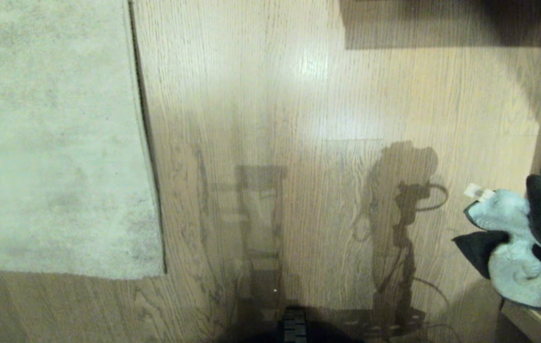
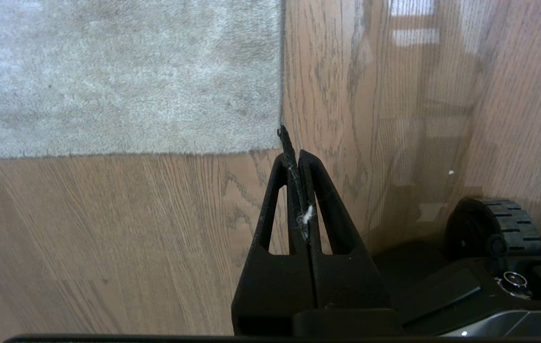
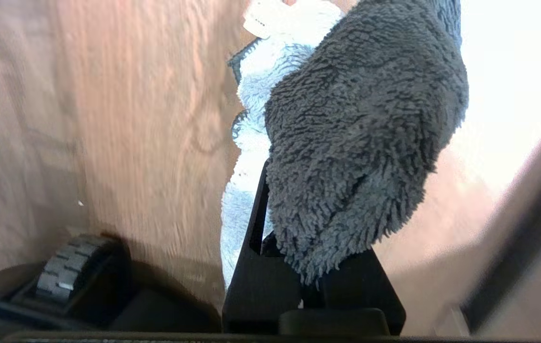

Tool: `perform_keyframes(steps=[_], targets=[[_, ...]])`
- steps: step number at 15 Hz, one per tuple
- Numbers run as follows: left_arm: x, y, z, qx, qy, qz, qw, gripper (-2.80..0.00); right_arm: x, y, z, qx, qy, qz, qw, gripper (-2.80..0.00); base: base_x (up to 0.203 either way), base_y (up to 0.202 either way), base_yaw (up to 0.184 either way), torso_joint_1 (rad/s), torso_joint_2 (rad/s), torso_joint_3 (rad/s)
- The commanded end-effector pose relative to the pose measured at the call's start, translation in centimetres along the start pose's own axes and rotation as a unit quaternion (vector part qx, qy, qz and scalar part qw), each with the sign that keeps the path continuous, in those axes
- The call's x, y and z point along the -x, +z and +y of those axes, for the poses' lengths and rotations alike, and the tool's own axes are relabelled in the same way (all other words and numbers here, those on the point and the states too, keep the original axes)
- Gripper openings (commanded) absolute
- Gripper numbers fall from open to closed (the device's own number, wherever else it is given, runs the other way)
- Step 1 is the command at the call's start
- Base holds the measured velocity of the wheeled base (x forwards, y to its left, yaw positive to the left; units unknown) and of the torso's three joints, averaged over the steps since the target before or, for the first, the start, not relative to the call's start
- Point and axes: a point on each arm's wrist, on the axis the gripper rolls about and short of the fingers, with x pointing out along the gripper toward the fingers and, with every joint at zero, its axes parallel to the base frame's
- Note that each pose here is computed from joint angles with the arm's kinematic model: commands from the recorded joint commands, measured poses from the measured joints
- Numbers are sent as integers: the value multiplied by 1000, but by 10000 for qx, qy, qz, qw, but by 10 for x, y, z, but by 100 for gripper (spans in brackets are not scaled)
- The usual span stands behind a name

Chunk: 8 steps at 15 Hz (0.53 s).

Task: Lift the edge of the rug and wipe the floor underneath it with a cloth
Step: Put down the rag

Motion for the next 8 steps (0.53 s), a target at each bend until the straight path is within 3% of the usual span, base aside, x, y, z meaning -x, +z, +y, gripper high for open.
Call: perform_keyframes(steps=[1, 8], targets=[[0, 0, 0, 1, 5, 2, 10000, -280, -24, -8, -1, -34, 171, 320, 9993, -280, 0, 0, 0, 0, 0, 0], [0, 0, 0, 0, -8, 2, 10000, -280, -64, 0, -4, -155, 242, -26, 9996, -280, 0, 0, 0, 0, 0, 0]])
